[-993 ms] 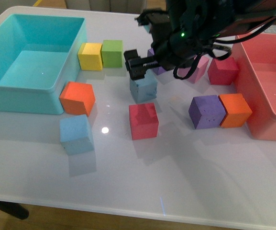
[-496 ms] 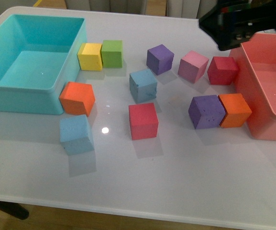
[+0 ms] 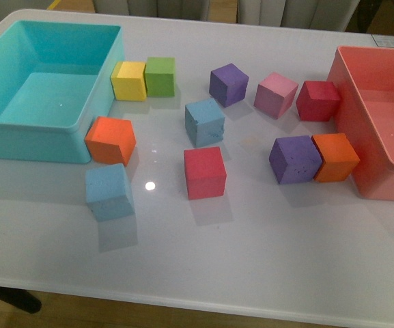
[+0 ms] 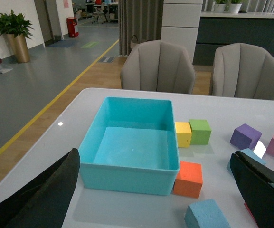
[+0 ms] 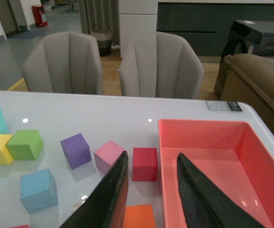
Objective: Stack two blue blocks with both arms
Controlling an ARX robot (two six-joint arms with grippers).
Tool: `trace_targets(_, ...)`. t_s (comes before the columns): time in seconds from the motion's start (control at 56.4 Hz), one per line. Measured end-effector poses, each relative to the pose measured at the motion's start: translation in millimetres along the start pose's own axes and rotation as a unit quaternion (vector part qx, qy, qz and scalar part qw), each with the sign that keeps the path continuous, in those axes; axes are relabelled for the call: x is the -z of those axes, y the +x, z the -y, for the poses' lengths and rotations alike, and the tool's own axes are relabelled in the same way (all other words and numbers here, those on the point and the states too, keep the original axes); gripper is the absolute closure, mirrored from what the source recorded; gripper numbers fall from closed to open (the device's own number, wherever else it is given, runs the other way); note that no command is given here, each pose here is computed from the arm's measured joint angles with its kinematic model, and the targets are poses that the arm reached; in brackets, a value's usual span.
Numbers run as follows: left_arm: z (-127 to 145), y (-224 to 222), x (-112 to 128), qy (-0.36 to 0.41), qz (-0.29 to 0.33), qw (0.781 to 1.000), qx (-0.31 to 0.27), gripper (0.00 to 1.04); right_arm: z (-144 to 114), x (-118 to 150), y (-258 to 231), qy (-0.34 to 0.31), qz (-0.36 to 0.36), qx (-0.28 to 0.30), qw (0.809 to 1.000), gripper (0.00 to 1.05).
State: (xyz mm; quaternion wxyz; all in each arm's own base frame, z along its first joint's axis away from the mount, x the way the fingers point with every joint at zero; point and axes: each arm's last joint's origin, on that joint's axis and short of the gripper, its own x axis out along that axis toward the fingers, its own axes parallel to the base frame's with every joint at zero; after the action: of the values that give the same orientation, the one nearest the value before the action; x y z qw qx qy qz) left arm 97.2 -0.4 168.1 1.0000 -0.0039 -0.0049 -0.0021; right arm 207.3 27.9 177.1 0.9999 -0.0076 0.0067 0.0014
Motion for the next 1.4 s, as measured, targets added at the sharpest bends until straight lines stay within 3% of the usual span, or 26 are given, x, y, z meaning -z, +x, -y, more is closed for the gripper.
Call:
trace_targets(0.089,0.0,0.0,0.0,0.000,0.000,1.000,0.000,0.09,5.3,2.4,-12.6,-0.001,0.001,-0.003,1.000,1.03)
trace_targets(0.496,0.0,0.0,0.0,0.000,0.000,1.000,0.000,0.09,26.7,16.0,-49.9,0.003,0.000,0.002,1.000,1.03)
trace_targets(1.4,0.0,0.0,0.0,0.000,0.000,1.000,0.000,0.09,27.2,6.8,-90.1,0.004,0.015,0.000,1.000,1.03)
